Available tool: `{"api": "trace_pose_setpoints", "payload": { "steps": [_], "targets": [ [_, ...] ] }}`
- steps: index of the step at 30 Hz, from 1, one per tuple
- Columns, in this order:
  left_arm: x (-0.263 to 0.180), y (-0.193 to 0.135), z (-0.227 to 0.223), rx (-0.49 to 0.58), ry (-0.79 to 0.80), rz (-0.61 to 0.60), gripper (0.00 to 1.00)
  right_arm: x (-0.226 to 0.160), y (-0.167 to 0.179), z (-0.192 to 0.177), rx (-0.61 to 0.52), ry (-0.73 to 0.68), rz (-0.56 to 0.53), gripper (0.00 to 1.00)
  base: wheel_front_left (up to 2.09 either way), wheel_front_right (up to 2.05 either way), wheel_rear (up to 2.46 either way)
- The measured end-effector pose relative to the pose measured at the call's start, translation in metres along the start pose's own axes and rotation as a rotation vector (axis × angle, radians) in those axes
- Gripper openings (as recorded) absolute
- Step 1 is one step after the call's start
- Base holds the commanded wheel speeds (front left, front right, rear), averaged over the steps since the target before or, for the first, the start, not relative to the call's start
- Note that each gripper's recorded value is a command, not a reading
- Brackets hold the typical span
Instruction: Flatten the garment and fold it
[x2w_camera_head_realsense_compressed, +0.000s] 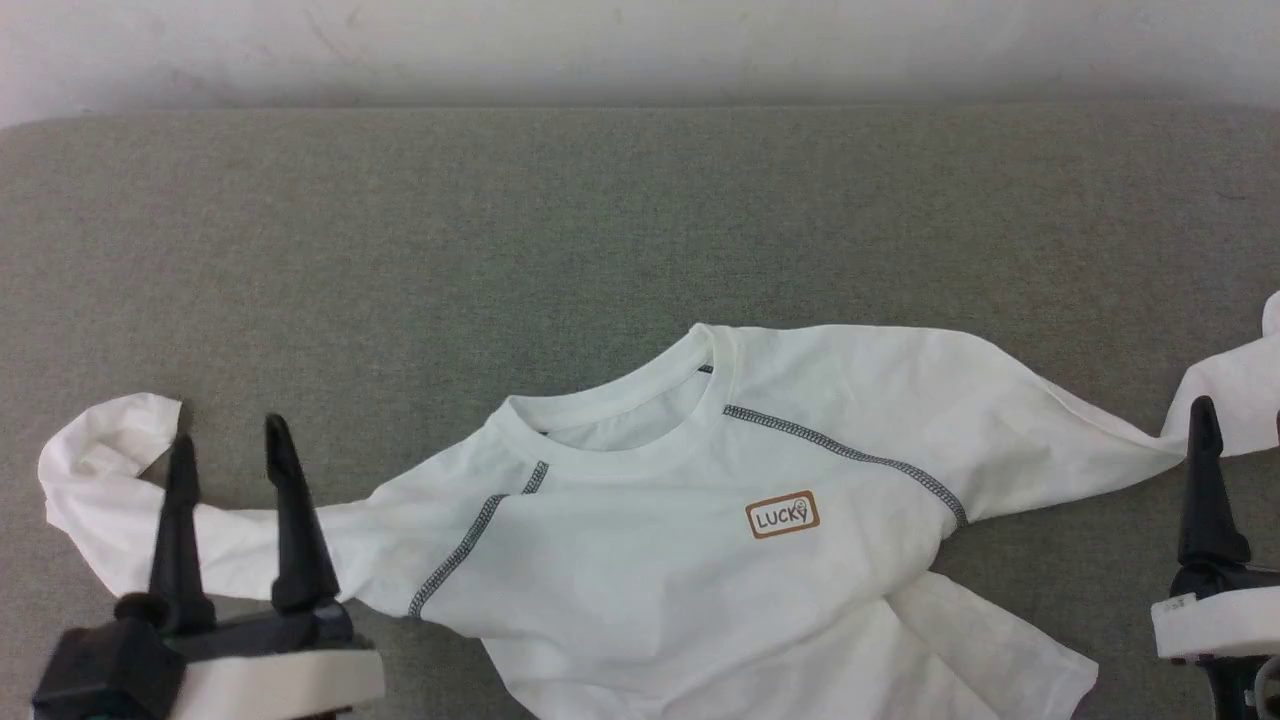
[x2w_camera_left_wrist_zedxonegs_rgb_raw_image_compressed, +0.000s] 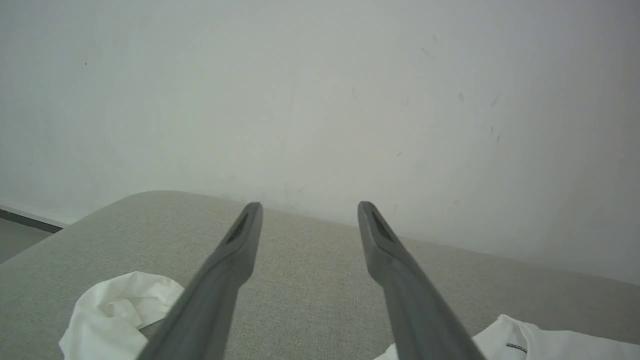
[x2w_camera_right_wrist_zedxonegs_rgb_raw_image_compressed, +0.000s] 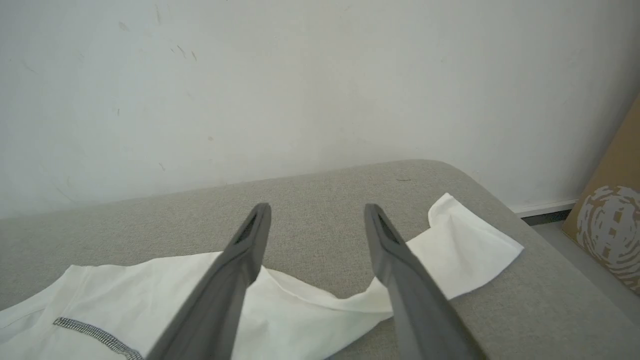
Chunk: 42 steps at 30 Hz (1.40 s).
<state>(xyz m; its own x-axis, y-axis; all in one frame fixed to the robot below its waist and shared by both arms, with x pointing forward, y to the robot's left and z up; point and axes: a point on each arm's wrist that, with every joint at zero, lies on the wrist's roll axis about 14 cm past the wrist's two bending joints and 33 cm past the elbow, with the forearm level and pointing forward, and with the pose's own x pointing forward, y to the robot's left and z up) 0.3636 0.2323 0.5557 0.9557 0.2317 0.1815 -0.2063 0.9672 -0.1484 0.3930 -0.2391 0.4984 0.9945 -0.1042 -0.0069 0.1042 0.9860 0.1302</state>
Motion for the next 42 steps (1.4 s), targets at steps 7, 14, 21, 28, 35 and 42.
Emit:
{"api": "trace_pose_setpoints", "payload": {
  "steps": [7, 14, 21, 28, 35, 42],
  "targets": [
    [-0.033, -0.013, -0.037, 0.007, 0.131, -0.069, 1.0, -0.011, 0.0, -0.006, 0.013, 0.01, 0.002, 1.0, 0.0, 0.0, 0.0],
    [-0.043, -0.015, -0.049, 0.007, 0.167, -0.09, 1.0, -0.012, 0.01, -0.001, 0.006, -0.001, 0.031, 1.0, 0.0, 0.0, 0.0],
    [-0.043, -0.016, -0.054, 0.017, 0.176, -0.095, 1.0, 0.025, 0.071, 0.037, -0.06, -0.072, 0.193, 1.0, 0.0, 0.0, 0.0],
    [-0.03, -0.021, -0.061, 0.002, 0.182, -0.101, 1.0, 0.07, 0.127, 0.014, -0.127, 0.15, 0.374, 1.0, 0.0, 0.0, 0.0],
    [-0.018, -0.02, -0.069, 0.0, 0.187, -0.088, 1.0, 0.087, 0.157, -0.054, -0.27, 0.527, 0.555, 1.0, 0.0, 0.0, 0.0],
    [-0.016, -0.011, -0.08, 0.01, 0.218, -0.059, 1.0, 0.077, 0.165, -0.116, -0.47, 0.838, 0.71, 1.0, 0.0, 0.0, 0.0]
  ]
}}
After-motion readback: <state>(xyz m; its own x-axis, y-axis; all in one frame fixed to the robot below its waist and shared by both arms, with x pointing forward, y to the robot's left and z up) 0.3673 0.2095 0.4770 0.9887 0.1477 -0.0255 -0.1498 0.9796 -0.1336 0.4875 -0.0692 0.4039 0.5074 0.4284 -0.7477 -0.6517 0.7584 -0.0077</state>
